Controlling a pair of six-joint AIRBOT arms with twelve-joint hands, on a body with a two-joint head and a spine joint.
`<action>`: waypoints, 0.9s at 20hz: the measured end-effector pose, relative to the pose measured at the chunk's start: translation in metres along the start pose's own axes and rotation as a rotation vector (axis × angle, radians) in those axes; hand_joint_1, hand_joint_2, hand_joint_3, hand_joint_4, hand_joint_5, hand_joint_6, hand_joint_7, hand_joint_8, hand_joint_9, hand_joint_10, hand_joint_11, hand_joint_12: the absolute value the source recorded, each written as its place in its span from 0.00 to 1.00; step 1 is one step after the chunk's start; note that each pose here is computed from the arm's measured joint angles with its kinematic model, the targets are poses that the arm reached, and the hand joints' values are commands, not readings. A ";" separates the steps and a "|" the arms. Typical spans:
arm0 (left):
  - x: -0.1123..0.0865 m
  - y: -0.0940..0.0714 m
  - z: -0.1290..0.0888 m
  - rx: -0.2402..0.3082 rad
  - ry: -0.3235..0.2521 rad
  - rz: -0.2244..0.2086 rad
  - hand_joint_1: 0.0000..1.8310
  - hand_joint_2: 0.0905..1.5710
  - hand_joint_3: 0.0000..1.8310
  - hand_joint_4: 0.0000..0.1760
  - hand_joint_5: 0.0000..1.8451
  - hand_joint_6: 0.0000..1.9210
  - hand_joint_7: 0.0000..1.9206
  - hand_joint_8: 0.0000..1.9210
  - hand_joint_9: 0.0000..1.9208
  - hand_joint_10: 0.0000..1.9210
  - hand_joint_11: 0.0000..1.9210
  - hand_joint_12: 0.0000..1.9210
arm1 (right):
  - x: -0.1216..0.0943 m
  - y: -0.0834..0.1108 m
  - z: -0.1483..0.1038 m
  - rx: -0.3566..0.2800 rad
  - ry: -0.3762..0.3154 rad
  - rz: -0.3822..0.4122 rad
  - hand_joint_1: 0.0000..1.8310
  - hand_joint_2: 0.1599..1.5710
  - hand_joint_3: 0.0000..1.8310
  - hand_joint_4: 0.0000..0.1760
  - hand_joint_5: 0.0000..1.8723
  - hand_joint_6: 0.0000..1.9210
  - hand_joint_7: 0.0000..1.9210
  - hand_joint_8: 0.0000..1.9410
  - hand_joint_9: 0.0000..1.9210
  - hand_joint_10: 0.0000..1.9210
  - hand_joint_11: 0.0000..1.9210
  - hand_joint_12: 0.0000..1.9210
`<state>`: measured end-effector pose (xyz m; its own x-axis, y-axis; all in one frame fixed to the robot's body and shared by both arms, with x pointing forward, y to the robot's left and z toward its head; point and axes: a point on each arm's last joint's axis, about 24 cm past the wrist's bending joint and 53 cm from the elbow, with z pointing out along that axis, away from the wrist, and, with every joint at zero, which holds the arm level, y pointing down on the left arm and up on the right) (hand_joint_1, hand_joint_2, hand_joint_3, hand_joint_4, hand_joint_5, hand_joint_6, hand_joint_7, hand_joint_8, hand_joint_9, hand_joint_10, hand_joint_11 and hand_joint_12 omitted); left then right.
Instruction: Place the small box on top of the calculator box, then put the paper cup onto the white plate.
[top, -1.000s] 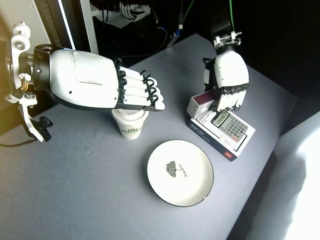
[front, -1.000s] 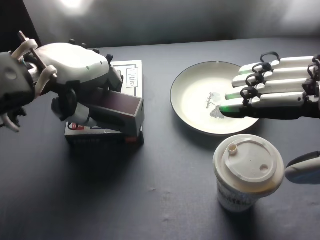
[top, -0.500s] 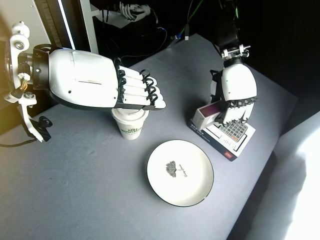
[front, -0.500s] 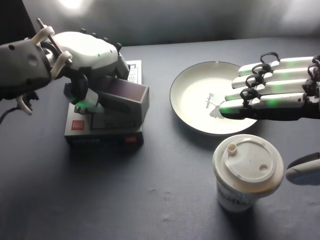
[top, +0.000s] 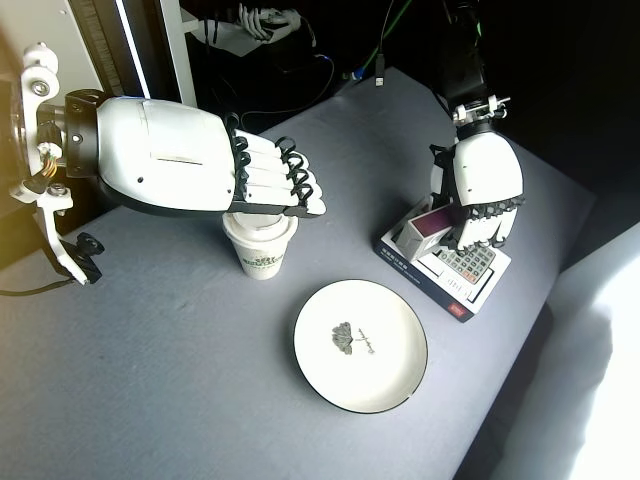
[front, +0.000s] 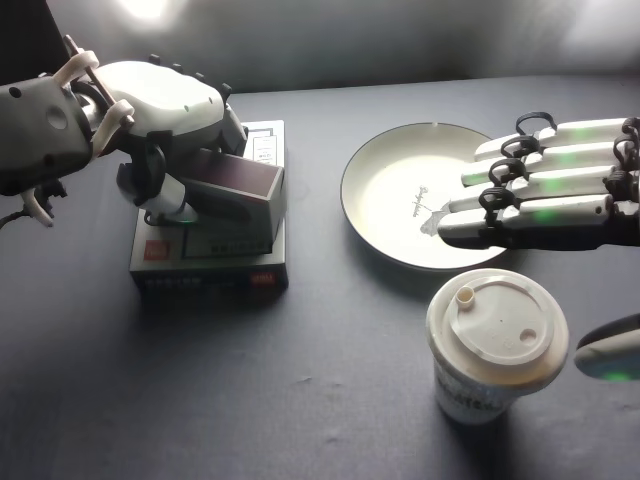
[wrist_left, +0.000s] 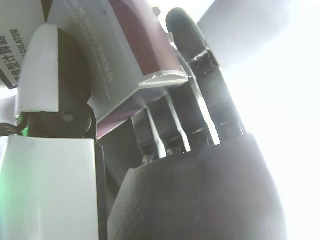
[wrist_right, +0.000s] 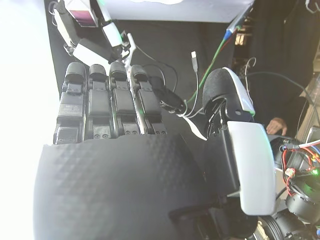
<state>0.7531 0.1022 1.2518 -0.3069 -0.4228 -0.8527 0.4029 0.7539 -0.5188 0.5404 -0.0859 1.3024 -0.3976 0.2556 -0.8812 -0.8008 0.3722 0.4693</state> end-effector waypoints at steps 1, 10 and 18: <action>0.000 0.000 0.000 0.000 0.000 0.000 0.75 0.69 0.00 0.00 0.50 0.53 0.51 0.49 0.47 0.64 0.29 0.59 | 0.001 0.001 0.000 -0.004 0.003 -0.004 0.11 0.79 0.00 0.00 0.05 0.00 0.04 0.00 0.02 0.00 0.00 0.04; 0.006 0.003 0.000 -0.004 0.015 -0.003 0.49 0.73 0.00 0.00 0.33 0.00 0.37 0.00 0.34 0.00 0.09 0.49 | 0.001 0.018 0.009 -0.056 -0.004 -0.033 0.14 0.78 0.00 0.00 0.07 0.00 0.07 0.00 0.05 0.00 0.00 0.13; 0.008 0.000 -0.004 0.001 0.023 -0.015 0.27 0.65 0.00 0.00 0.11 0.00 0.14 0.00 0.14 0.00 0.00 0.37 | -0.014 0.022 0.013 -0.050 -0.089 0.048 0.18 0.76 0.00 0.00 0.07 0.00 0.07 0.00 0.05 0.00 0.00 0.11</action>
<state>0.7468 0.1007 1.2449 -0.3324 -0.4225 -0.8432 0.3990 0.7471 -0.5317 0.5343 -0.0697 1.3252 -0.3962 0.3511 -0.8484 -0.8041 0.3134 0.5053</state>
